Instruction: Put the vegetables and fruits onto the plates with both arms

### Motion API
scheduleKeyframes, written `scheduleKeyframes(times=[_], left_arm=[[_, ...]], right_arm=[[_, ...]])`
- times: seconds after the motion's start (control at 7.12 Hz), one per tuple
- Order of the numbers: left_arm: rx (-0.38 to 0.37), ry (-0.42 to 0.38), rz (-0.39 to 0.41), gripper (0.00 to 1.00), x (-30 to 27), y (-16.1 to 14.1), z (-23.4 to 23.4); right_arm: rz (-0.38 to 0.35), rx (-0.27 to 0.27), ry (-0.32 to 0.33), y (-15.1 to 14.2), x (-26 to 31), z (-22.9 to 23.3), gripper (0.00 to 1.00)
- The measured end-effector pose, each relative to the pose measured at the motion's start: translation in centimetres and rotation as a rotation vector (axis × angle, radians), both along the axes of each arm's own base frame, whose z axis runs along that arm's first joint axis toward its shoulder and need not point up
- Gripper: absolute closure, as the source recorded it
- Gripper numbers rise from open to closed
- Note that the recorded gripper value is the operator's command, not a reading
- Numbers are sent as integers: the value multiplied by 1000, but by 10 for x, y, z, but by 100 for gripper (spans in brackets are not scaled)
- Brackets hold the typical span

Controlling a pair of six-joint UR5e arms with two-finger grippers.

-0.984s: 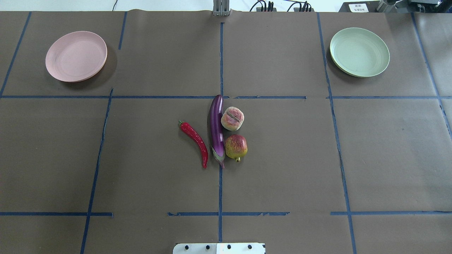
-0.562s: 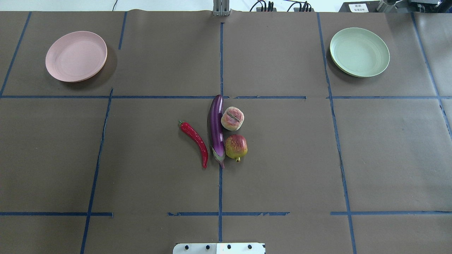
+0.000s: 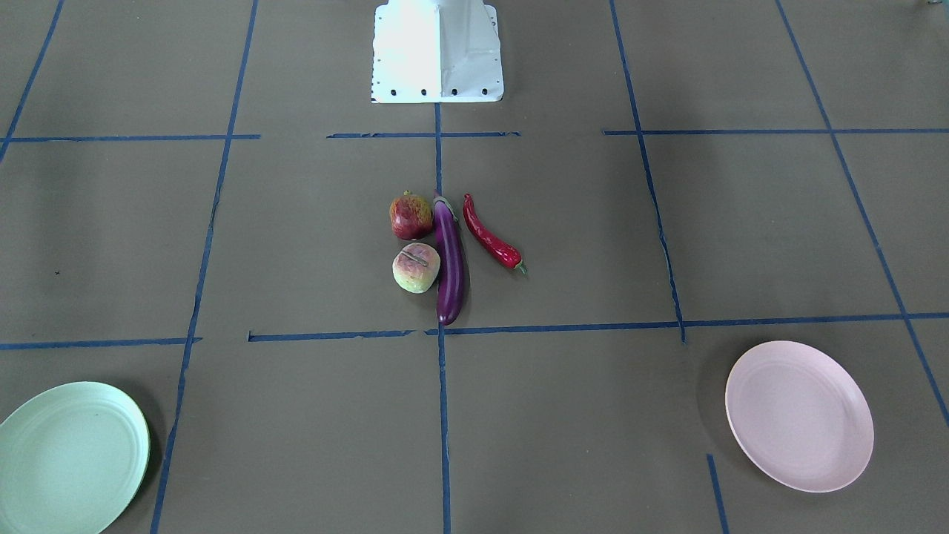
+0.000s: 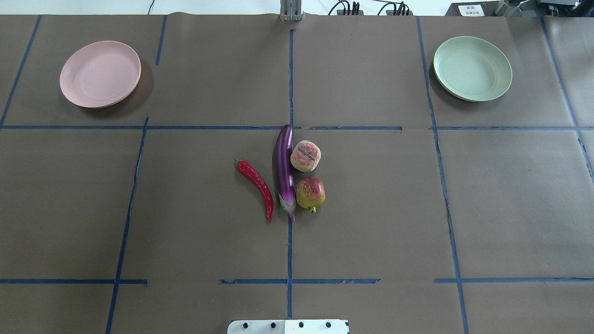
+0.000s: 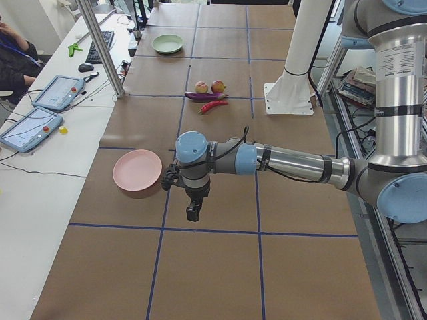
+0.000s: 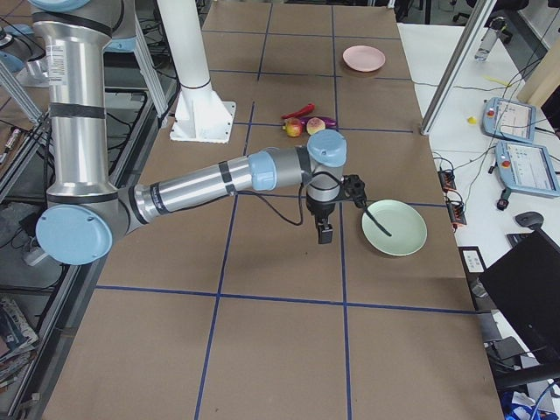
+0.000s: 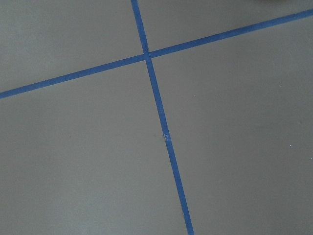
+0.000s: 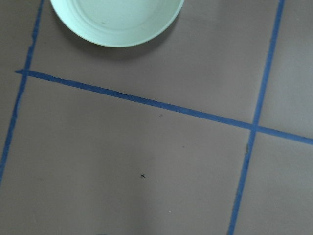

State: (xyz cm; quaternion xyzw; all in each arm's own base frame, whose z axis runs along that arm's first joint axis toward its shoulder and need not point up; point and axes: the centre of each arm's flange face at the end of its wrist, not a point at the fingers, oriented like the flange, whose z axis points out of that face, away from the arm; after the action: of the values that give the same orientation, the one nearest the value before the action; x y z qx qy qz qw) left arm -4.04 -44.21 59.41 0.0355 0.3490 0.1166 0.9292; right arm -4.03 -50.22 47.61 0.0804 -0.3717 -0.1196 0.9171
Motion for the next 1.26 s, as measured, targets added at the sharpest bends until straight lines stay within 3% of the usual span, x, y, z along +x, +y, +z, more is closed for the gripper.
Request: scheduleKeyframes(times=[0.14, 0.42, 0.84, 1.26], left_arm=[[-1, 0, -1, 0, 0, 0, 0], [-3, 1, -4, 0, 0, 0, 0], [-4, 2, -6, 0, 0, 0, 0], [-4, 7, -5, 0, 1, 0, -1]], right_arm=[[-38, 47, -20, -16, -40, -40, 0], [-41, 43, -79, -33, -148, -134, 0], [75, 22, -52, -7, -318, -243, 0], [194, 27, -48, 0, -449, -291, 0]])
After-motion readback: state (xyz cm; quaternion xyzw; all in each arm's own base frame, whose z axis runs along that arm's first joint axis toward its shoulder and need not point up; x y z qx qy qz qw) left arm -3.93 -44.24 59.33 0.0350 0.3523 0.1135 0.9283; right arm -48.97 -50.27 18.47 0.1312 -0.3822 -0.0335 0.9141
